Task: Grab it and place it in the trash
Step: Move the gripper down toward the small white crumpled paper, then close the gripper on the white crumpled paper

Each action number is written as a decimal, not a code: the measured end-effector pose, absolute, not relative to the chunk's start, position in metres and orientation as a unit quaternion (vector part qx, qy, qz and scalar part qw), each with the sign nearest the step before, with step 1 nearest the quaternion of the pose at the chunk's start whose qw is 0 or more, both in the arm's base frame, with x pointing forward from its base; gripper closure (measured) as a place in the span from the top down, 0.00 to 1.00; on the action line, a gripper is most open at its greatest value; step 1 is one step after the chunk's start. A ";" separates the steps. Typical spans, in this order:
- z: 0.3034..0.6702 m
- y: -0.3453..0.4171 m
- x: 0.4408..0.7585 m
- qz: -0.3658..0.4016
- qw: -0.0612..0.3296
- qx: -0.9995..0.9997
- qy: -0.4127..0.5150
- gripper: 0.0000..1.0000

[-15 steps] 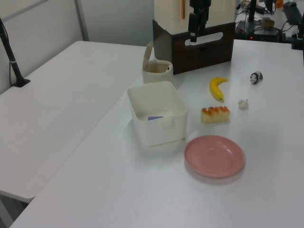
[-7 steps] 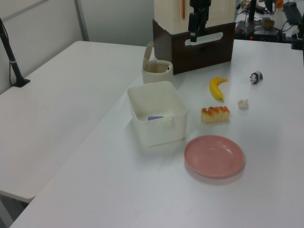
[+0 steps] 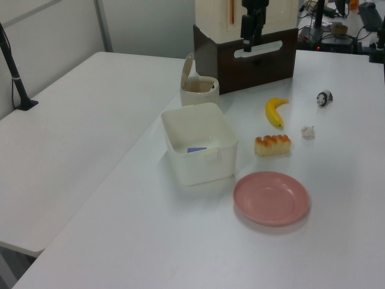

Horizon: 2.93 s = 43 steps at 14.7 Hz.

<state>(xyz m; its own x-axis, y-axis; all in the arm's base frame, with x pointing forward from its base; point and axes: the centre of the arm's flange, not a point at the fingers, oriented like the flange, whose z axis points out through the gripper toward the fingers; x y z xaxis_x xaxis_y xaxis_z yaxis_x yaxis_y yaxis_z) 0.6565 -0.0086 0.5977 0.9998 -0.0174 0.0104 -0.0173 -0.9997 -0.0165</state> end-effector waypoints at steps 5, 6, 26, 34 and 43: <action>0.608 -0.010 0.648 0.000 -0.004 -1.000 -0.003 1.00; 0.610 -0.009 0.647 -0.002 -0.004 -1.000 -0.008 1.00; 0.509 0.034 0.567 0.028 -0.047 -0.997 -0.052 0.96; 0.425 0.029 0.549 0.041 -0.089 -0.992 -0.083 0.90; 0.372 0.026 0.521 0.058 -0.124 -0.984 -0.118 0.90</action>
<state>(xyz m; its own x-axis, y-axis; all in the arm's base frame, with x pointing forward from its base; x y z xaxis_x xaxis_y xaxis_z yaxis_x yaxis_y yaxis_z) 0.5213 0.0259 0.3719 0.9655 0.2174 -0.1435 0.2462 -0.9415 0.2302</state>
